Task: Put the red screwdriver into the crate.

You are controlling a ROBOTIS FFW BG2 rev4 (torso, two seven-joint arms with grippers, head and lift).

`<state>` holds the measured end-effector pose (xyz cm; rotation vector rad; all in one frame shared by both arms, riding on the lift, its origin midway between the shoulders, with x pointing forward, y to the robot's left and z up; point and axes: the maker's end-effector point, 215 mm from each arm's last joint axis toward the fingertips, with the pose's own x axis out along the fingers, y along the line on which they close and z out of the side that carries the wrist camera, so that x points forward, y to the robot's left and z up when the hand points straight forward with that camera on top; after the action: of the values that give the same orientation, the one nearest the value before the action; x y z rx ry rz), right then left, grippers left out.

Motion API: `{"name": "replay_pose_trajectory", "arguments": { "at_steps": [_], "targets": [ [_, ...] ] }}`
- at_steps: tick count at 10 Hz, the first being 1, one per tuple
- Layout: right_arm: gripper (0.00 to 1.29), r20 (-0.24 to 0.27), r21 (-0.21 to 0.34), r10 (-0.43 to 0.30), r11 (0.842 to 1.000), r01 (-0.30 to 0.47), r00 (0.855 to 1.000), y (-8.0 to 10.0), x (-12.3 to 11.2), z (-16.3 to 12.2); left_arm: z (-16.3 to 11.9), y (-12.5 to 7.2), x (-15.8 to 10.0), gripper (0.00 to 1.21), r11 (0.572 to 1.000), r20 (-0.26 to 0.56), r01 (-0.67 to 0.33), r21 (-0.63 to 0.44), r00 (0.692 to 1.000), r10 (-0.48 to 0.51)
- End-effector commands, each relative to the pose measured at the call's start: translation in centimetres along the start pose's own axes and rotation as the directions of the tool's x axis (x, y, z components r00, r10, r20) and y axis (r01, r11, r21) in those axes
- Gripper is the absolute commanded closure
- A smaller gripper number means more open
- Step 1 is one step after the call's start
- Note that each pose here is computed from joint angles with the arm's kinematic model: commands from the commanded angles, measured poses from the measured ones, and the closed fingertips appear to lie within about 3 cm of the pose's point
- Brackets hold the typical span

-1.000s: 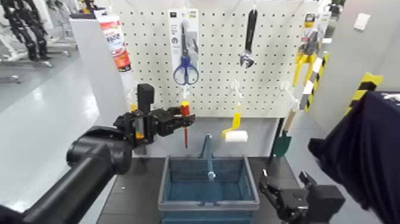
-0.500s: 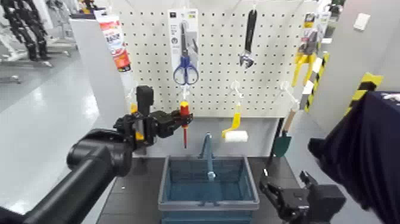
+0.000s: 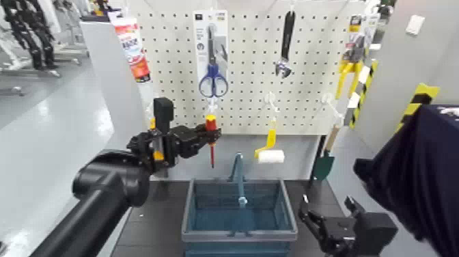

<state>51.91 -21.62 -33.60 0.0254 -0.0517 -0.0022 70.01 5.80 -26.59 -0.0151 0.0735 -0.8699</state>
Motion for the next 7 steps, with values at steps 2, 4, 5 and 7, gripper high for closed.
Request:
{"name": "replay_pose_trajectory", "arguments": {
  "at_steps": [2,4,5,7],
  "targets": [
    [0.14,-0.008,-0.002,-0.002,1.000,0.002,1.000,-0.1,0.0,-0.3,1.0,-1.9,-1.2,1.19,1.000,0.025,0.021,0.003,0.999,-0.021],
    [0.14,-0.013,-0.001,-0.002,1.000,0.002,1.000,-0.1,-0.1,-0.5,1.7,-3.2,-1.7,1.19,0.999,0.032,0.040,0.006,0.999,-0.040],
    [0.14,-0.014,-0.002,-0.002,1.000,0.002,1.000,-0.1,-0.1,-0.5,2.0,-3.8,-2.1,1.19,0.999,0.035,0.046,0.004,0.998,-0.046],
    [0.14,-0.019,-0.001,-0.004,1.000,0.004,1.000,-0.1,-0.1,-0.7,2.7,-4.9,-3.0,1.19,0.999,0.027,0.052,-0.011,0.998,-0.052]
  ]
}}
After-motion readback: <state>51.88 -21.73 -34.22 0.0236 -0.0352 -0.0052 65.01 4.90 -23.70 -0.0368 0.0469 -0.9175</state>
